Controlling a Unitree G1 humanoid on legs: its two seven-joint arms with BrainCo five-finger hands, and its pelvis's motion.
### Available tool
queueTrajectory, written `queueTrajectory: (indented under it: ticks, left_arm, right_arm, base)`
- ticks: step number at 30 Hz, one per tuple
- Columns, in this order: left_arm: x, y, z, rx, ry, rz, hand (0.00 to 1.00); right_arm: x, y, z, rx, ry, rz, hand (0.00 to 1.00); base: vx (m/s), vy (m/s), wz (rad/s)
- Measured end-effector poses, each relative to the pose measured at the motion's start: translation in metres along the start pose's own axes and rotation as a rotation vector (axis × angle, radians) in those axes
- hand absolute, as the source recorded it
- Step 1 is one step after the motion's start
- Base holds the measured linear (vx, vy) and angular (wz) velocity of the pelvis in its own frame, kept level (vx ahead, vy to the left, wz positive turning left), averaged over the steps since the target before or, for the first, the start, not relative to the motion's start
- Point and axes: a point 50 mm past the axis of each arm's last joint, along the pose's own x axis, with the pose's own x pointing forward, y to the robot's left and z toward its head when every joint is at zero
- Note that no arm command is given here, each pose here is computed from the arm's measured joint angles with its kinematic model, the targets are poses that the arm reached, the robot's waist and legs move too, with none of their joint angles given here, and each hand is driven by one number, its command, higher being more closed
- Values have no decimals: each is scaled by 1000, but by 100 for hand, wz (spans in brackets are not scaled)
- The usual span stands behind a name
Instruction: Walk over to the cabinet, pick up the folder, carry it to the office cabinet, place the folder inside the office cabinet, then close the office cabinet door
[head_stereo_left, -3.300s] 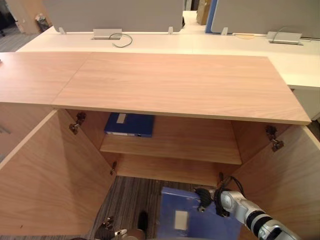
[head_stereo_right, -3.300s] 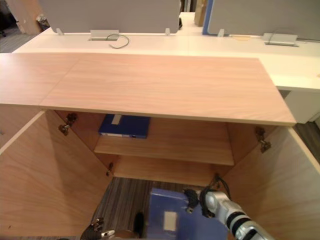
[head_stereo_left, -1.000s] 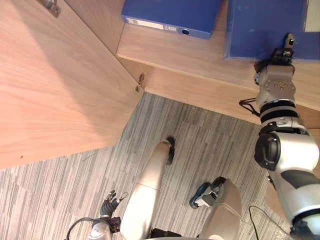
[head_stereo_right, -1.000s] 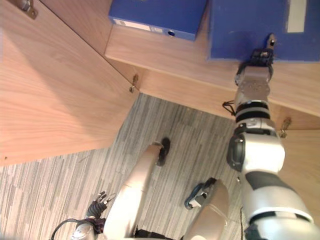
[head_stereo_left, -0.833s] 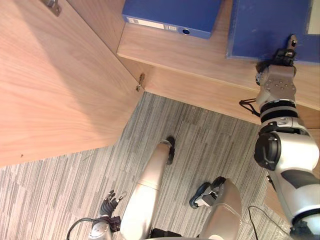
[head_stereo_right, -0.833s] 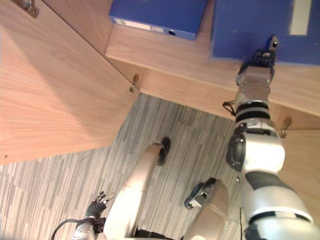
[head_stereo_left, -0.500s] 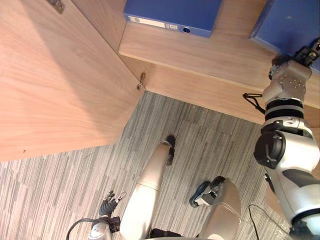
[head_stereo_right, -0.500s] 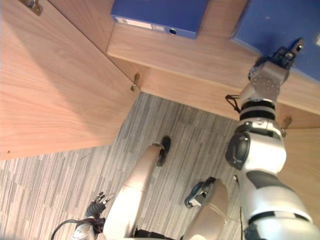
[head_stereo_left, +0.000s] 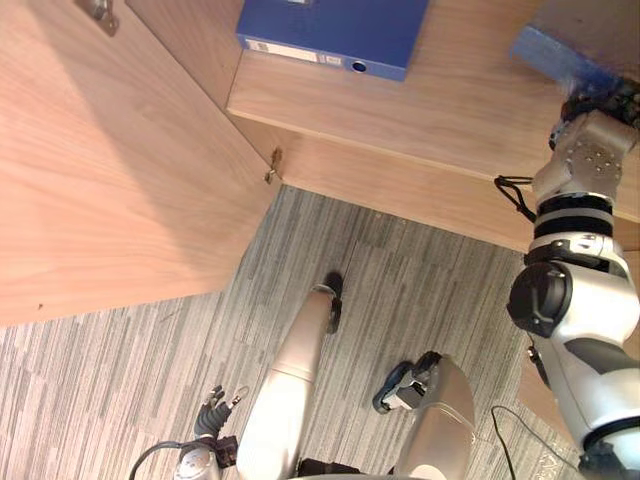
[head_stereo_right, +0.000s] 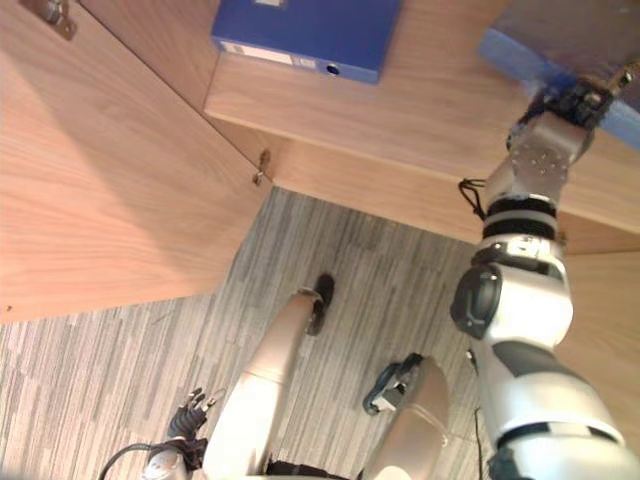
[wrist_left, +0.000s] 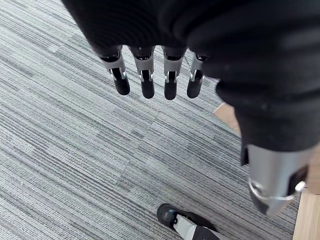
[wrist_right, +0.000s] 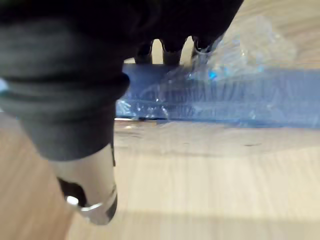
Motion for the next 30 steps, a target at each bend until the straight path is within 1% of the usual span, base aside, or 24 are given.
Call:
queueTrajectory:
  ticks: [1,2,3,5,6,8,9,11,12,14,15,16,17,18,19,20,22,27,30]
  left_arm:
    - [0,0,0,0,0,4,0]
    - [0,1,0,0,-2,8,0]
    - [0,1,0,0,-5,9,0]
    - [0,1,1,-2,-12,18,0]
    - [0,2,1,-3,-13,20,0]
    - [0,2,2,-10,-18,22,0]
    - [0,2,2,-13,-18,23,0]
    - [1,3,2,-15,-23,25,0]
    - [1,3,2,-14,-24,25,0]
    - [1,3,3,-13,-32,26,0]
    - [1,3,3,-13,-35,26,0]
    - [1,3,4,-14,-41,25,0]
    - [1,3,5,-14,-47,24,0]
    - [1,3,6,-13,-49,23,0]
    - [1,3,6,-12,-51,22,0]
    - [1,3,6,-10,-52,21,0]
    - [1,2,7,-8,-60,19,0]
    - [1,0,8,-8,-66,7,0]
    - [1,-1,10,0,-77,-2,0]
  right_arm:
    - [-1,2,-2,-53,4,16,0]
    - [-1,4,-6,-151,12,43,0]
    - [-2,6,-8,-196,17,56,0]
    - [-4,9,-18,-363,39,101,0]
    - [-5,10,-20,-388,45,110,0]
    - [-8,14,-32,-505,67,153,0]
    - [-8,15,-35,-537,74,162,0]
    - [-10,10,-46,-741,101,206,0]
    - [-10,7,-49,-801,110,215,0]
    - [-11,-5,-63,-1090,158,262,0]
    - [-11,-8,-66,-1165,170,274,0]
    - [-11,-13,-68,-1286,190,286,0]
    - [-9,-18,-68,-1395,191,294,0]
    - [-9,-20,-67,-1452,186,298,0]
    - [-7,-25,-65,-1581,168,307,0]
    - [-6,-27,-63,-1635,160,310,0]
    - [-3,-26,-56,-1818,108,342,0]
    - [3,-29,-42,-1999,76,335,0]
    - [8,-32,-30,-2066,72,294,0]
  base:
    - [-30,2,-12]
    - [-25,1,-8]
    - [-25,0,-6]
    - [0,0,0]
    - [-33,-21,0]
    - [0,0,0]
    - [0,0,0]
    - [-24,-15,-7]
    - [-23,-14,-7]
    - [-27,-11,-5]
    - [-35,-3,-6]
    - [-37,5,-8]
    - [-35,9,-10]
    - [-25,18,-9]
    - [-17,17,-4]
    - [-22,21,-3]
    - [-20,9,-2]
    - [-43,10,-4]
    - [-43,2,0]
